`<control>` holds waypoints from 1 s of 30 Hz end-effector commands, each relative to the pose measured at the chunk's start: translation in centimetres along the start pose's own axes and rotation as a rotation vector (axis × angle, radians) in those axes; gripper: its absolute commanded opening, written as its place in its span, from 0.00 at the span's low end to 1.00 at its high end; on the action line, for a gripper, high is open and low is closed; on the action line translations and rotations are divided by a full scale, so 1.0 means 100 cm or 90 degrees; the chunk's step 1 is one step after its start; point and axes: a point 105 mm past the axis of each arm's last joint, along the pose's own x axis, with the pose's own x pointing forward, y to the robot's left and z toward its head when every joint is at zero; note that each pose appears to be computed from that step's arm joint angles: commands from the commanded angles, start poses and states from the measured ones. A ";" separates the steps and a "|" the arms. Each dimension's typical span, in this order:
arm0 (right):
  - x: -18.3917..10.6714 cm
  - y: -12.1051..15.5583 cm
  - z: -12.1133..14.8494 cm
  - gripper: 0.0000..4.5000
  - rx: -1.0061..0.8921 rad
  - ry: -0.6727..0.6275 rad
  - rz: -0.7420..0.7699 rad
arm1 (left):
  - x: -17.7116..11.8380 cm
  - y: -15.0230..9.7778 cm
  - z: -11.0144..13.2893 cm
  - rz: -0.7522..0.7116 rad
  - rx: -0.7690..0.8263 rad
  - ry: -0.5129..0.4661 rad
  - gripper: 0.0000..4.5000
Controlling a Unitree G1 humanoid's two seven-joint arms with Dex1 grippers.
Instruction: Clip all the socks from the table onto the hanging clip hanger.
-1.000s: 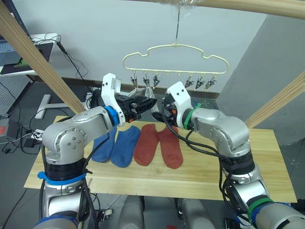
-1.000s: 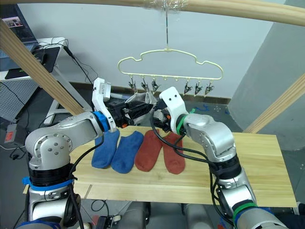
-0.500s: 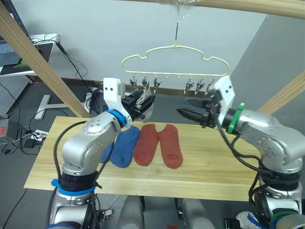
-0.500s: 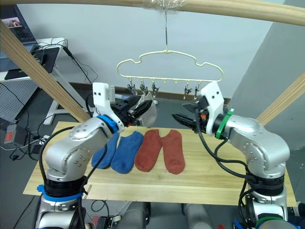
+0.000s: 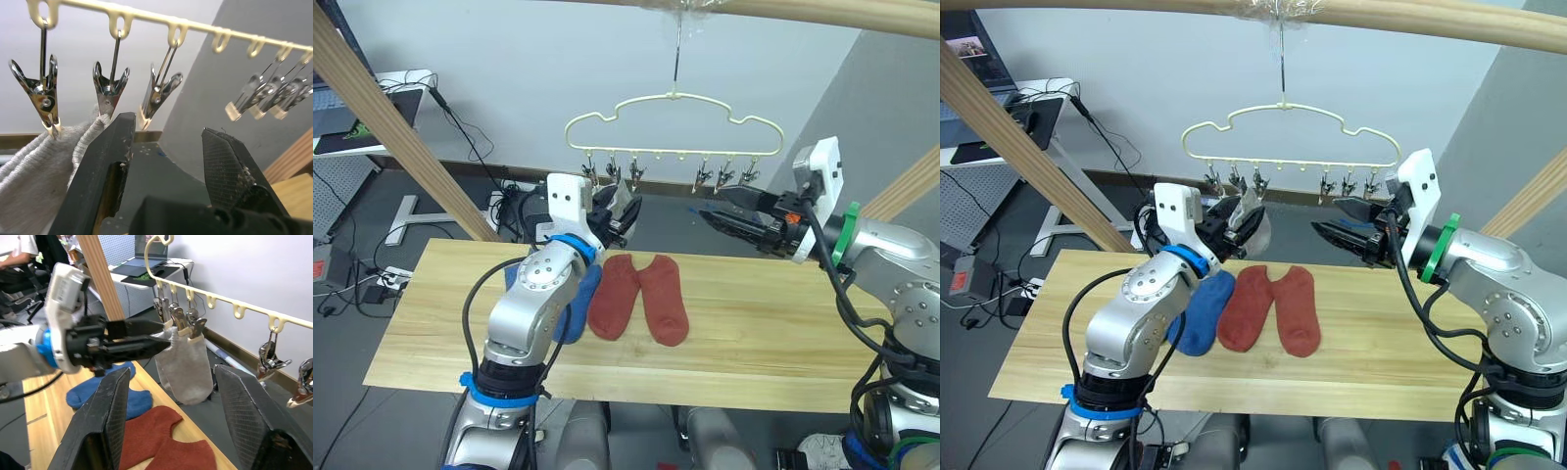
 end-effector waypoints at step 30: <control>-0.010 0.011 0.014 0.94 -0.008 0.018 0.010 | 0.018 -0.008 0.008 0.060 0.041 -0.075 0.46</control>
